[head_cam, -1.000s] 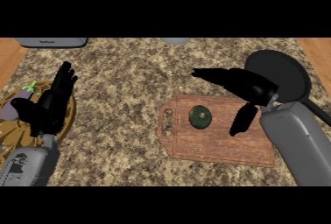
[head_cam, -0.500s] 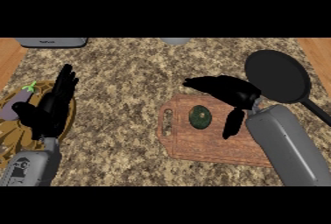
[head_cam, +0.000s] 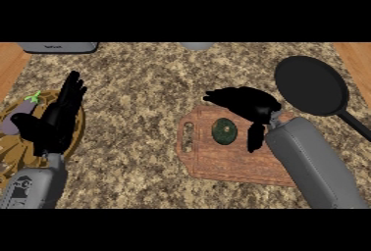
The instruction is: Pick the squash from the cutting board and place it in the pan
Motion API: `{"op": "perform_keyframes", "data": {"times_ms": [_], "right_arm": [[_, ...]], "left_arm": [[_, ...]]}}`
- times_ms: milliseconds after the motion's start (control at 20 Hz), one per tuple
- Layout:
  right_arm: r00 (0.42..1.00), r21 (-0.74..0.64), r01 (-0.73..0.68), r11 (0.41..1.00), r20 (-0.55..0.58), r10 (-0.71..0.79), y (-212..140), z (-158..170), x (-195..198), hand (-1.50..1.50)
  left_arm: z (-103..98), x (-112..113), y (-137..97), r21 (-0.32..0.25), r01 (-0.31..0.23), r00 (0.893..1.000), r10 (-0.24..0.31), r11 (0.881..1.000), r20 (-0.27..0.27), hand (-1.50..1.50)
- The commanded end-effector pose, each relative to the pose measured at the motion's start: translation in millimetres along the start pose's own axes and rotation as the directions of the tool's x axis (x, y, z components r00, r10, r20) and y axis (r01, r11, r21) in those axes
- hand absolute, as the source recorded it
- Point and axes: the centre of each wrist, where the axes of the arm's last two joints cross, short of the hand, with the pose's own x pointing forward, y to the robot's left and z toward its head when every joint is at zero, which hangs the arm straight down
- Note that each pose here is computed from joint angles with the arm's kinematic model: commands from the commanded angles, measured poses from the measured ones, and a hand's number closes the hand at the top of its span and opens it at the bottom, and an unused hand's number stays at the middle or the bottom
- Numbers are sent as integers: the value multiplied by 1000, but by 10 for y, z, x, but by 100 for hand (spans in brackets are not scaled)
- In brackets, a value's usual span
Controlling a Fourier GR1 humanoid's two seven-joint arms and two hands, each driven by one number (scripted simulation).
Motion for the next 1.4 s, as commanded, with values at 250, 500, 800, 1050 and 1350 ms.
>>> {"op": "perform_keyframes", "data": {"times_ms": [250, 500, 800, 1050, 1350], "right_arm": [[997, 71, -30, 997, -67, 34, 142, -165, -10, -150], [996, 66, -64, 996, -51, 68, 216, -372, 183, -150], [992, 106, -96, 990, -77, 104, 384, -537, -9, -150], [990, 162, -94, 982, -91, 110, 457, -491, -66, -150], [989, 175, -144, 974, 67, 134, 745, -430, -142, 150]], "left_arm": [[55, -139, 23, 4, 9, 1000, -9, 1000, -19, 0], [-30, 59, -70, -7, -5, 1000, 5, 1000, -6, 0], [-50, 103, 90, -15, -14, 1000, 14, 1000, -10, 0], [-63, 97, 101, -1, 5, 1000, -5, 1000, 9, 0], [-26, 168, -49, 6, 11, 1000, -11, 1000, 20, 0]]}}
